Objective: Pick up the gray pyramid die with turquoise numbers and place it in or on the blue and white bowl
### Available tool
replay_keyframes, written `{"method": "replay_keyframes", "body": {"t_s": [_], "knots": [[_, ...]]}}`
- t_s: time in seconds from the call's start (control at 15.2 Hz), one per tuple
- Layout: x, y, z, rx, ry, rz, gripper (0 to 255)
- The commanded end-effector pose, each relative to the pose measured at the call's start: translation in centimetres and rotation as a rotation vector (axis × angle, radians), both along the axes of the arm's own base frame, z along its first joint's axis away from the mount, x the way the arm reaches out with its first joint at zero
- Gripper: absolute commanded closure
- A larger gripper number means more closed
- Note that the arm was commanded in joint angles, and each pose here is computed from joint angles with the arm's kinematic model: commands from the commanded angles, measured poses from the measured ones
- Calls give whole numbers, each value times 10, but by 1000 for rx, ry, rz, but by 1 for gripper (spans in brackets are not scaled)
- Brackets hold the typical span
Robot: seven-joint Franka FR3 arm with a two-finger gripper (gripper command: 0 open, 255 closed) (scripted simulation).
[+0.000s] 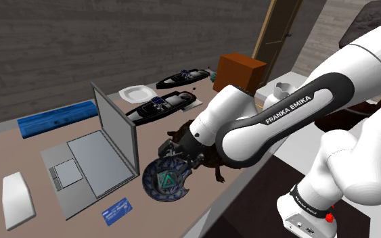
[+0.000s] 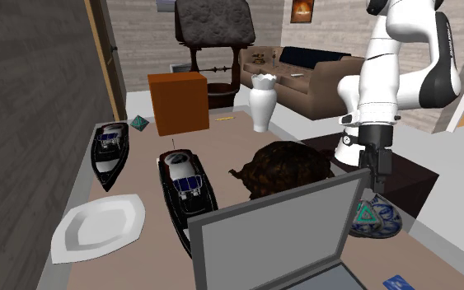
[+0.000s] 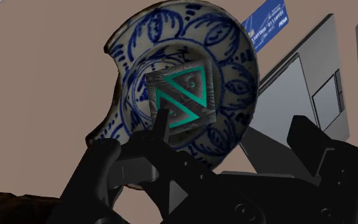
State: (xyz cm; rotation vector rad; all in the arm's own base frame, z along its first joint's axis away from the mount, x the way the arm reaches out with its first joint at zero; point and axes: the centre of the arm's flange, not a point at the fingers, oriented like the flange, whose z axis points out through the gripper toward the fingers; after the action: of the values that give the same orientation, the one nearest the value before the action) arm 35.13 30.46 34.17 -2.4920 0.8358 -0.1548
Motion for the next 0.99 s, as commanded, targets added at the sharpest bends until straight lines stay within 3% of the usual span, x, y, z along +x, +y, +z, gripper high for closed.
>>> {"method": "replay_keyframes", "body": {"t_s": [0.0, 0.13, 0.4, 0.92], "knots": [[0, 0, 0, 0, 0, 0, 0], [0, 0, 0, 0, 0, 0, 0], [-13, -21, 43, 0, 0, 0, 0], [-13, -21, 43, 0, 0, 0, 0]]}}
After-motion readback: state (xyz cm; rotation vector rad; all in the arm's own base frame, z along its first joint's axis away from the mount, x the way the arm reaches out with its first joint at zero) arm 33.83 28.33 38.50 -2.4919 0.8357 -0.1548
